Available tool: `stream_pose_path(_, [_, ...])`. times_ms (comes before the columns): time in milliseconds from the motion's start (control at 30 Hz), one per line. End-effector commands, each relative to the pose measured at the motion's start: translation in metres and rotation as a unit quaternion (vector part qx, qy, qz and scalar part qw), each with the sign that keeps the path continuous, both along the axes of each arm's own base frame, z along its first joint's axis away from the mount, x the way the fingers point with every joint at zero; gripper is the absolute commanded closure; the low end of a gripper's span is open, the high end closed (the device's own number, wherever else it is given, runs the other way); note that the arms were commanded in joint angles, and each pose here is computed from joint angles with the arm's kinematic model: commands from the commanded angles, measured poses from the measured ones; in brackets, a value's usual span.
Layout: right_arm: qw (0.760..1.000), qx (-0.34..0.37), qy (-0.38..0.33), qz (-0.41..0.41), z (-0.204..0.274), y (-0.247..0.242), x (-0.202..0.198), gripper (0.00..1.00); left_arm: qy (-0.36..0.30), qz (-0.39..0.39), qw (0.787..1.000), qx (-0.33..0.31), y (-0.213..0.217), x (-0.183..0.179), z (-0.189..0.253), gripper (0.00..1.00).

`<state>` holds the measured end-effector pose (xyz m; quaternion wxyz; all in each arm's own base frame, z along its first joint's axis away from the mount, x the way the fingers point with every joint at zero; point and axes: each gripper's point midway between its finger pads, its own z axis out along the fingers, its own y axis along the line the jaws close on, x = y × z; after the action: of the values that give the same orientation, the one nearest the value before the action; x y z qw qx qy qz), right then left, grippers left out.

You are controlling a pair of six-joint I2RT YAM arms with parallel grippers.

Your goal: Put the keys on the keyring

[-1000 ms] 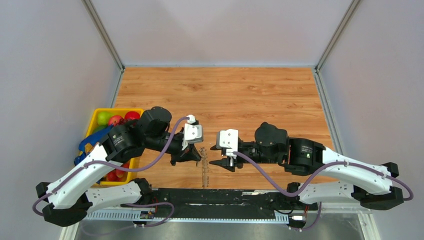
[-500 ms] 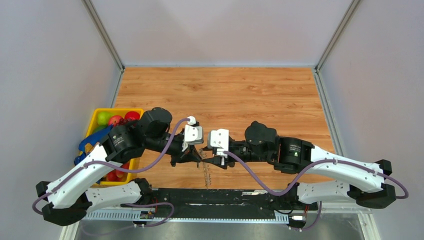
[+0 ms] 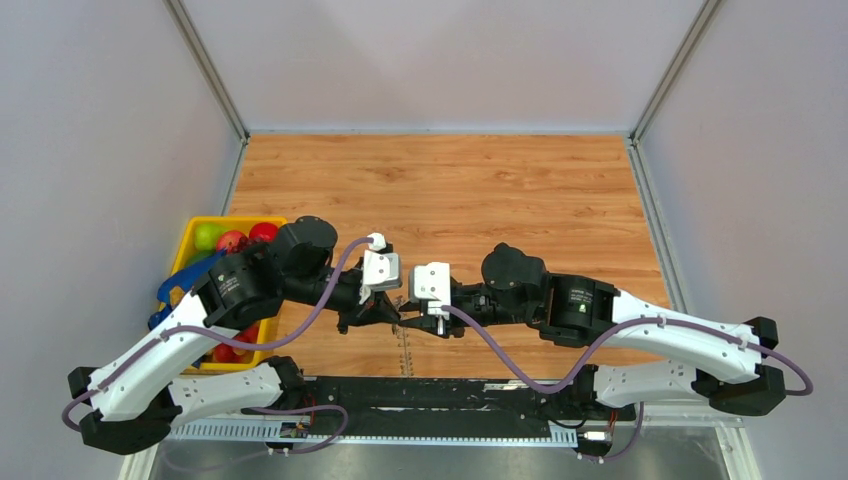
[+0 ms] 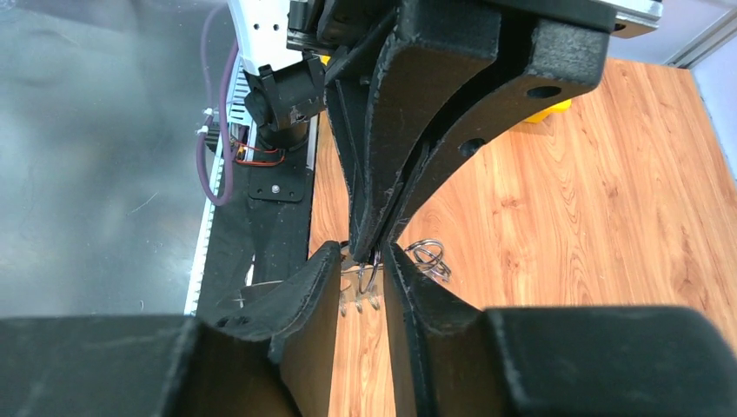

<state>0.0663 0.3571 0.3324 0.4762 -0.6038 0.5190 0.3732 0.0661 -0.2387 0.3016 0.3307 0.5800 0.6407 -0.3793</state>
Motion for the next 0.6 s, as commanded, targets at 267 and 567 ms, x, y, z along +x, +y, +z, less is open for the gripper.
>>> stream_pose_path(267, [1.0, 0.018, 0.0, 0.017, 0.0067, 0.0096, -0.0033, 0.73, -0.031, -0.005, 0.999, -0.037, -0.002, 0.0008, 0.0211, 1.0])
stream_pose_path(567, [1.0, 0.014, 0.001, 0.023, 0.0037, 0.0122, -0.0045, 0.89, -0.036, 0.0, 0.998, -0.043, -0.0006, 0.0016, 0.0237, 1.0])
